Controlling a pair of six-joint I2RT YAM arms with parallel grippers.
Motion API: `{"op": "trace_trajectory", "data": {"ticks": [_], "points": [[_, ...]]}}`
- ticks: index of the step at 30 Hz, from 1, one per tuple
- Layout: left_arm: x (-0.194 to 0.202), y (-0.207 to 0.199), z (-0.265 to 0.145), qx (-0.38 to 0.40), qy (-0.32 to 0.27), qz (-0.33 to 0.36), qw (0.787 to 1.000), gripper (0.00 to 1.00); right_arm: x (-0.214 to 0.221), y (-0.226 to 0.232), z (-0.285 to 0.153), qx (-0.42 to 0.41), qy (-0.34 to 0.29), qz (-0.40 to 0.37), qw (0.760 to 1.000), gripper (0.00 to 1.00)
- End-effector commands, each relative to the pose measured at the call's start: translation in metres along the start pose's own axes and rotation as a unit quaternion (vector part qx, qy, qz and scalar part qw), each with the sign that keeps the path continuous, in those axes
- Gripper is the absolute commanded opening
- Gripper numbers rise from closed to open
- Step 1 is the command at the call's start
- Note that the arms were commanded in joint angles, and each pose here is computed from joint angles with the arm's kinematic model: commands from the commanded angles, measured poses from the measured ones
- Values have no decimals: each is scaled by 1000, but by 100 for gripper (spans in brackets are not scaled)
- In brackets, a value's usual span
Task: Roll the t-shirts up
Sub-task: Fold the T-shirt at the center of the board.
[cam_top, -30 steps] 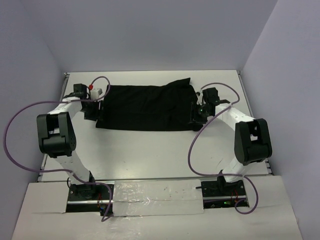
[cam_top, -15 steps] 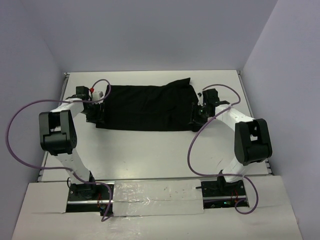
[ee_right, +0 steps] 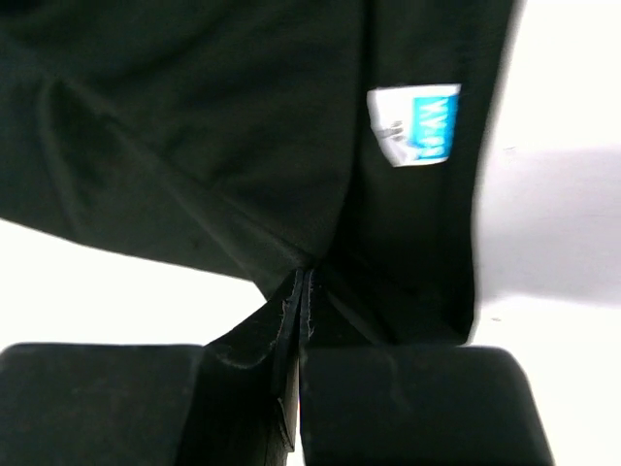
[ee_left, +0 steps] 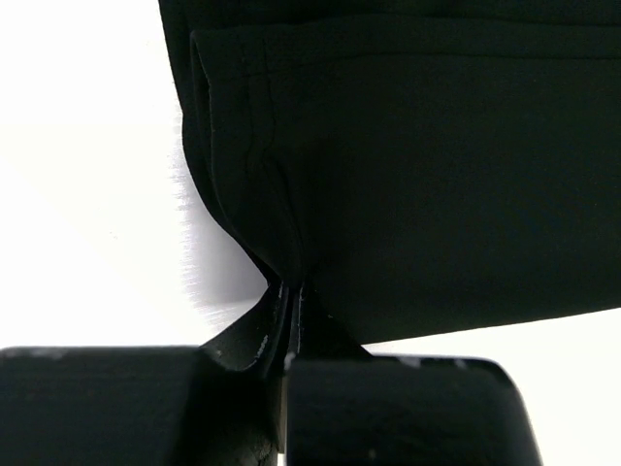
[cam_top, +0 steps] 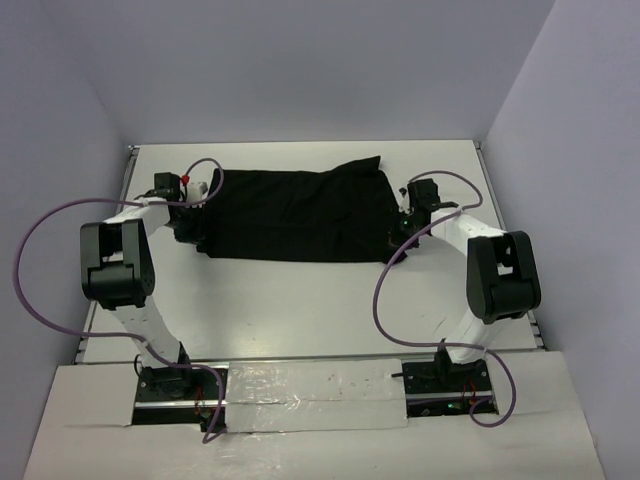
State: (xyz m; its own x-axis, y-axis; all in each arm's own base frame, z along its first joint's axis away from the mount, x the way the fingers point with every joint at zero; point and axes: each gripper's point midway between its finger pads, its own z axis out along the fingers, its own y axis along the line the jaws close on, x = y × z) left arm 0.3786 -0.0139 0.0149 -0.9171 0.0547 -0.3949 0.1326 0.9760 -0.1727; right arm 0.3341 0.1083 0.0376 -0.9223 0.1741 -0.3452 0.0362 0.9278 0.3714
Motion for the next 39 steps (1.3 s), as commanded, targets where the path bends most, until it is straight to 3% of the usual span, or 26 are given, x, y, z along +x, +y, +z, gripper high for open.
{"op": "trace_trajectory", "data": {"ticks": [1,9,18,21,22,25,28,35,39], "points": [[21,4,14,-12,32,10,999,0,-35,-7,-11,11,-49,-6,999,0],[20,16,12,-39,30,36,998,0,-79,-22,-21,30,-90,-17,995,0],[28,12,11,-28,40,38,998,0,-61,-39,-4,56,-44,-26,997,1],[31,11,11,-27,40,39,998,1,-50,-43,-4,63,-36,-19,997,28],[31,11,11,-25,40,39,998,3,-48,-44,-5,66,-36,-16,997,42],[30,8,9,-19,39,37,998,21,-50,-44,-13,76,-45,-8,996,51],[27,5,5,-15,35,34,999,31,-52,-40,-33,80,-64,-2,995,54],[27,6,0,-20,30,31,999,29,8,-44,-31,69,-23,45,996,57],[29,6,1,-19,33,29,999,27,14,-39,-25,49,-16,52,997,58]]}}
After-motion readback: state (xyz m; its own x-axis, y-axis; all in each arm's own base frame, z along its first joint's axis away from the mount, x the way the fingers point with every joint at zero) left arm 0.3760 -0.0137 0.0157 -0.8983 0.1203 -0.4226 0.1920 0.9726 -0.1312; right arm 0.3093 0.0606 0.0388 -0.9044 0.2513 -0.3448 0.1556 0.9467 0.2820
